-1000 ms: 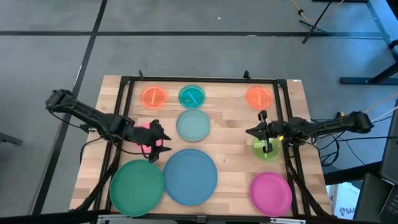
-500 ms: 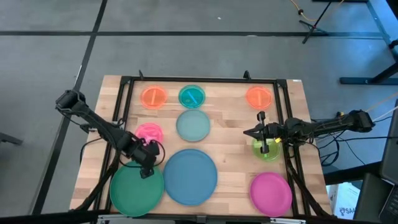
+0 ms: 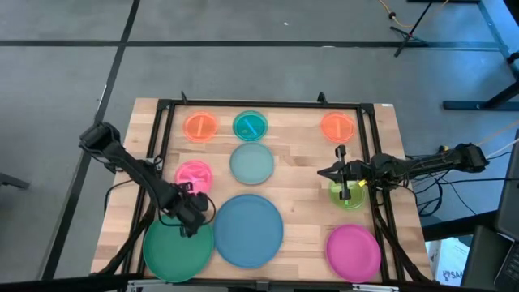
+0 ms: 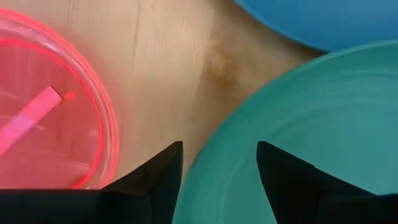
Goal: Stack plastic plates
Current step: Stack the dark green plate on the dark blue plate
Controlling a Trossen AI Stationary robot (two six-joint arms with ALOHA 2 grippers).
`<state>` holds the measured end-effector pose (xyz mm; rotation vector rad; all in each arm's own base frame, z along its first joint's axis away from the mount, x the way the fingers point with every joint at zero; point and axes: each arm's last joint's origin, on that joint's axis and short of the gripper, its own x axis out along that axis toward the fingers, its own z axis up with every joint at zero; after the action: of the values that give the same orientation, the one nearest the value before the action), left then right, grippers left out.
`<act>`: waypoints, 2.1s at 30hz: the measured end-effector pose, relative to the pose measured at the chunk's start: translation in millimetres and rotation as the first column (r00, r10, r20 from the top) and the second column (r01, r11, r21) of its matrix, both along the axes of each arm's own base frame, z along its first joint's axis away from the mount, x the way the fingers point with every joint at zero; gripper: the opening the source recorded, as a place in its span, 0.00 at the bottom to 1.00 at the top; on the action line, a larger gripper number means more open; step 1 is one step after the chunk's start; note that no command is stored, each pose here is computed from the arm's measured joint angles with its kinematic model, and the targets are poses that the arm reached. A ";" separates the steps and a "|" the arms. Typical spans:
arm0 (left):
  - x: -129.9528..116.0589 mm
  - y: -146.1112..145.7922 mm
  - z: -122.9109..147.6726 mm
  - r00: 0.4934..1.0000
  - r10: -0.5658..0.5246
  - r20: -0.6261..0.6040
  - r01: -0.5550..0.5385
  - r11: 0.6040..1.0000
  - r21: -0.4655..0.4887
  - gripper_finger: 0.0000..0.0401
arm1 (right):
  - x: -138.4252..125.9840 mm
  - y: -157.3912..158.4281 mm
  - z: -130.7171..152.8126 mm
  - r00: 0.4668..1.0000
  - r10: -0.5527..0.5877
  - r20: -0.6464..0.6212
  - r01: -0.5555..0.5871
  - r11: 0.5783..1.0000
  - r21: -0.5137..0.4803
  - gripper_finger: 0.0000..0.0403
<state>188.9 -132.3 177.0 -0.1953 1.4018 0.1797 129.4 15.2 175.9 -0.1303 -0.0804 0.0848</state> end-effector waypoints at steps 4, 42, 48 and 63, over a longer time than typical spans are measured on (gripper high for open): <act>2.7 -0.3 -7.0 1.000 0.011 -0.025 -0.011 1.000 0.020 0.50 | 0.0 0.0 -0.6 1.000 0.000 -0.006 0.000 1.000 0.000 0.01; 18.0 9.1 28.0 1.000 0.010 0.020 -0.006 0.981 -0.194 0.01 | 0.3 -1.8 -3.1 0.998 -0.062 -0.032 0.062 0.998 -0.001 0.01; 40.0 17.6 57.5 0.983 0.092 0.158 -0.059 0.978 -0.201 0.01 | 0.3 -2.0 -4.1 0.997 -0.069 -0.042 0.069 0.998 -0.002 0.01; 93.6 61.1 50.4 0.863 0.138 0.486 -0.133 0.990 -0.046 0.02 | 0.3 -2.3 -3.7 0.996 -0.075 -0.044 0.078 0.995 0.063 0.01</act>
<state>282.6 -71.2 227.4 -0.3254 0.8814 0.2220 129.7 12.9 172.2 -0.0672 -0.0361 0.0086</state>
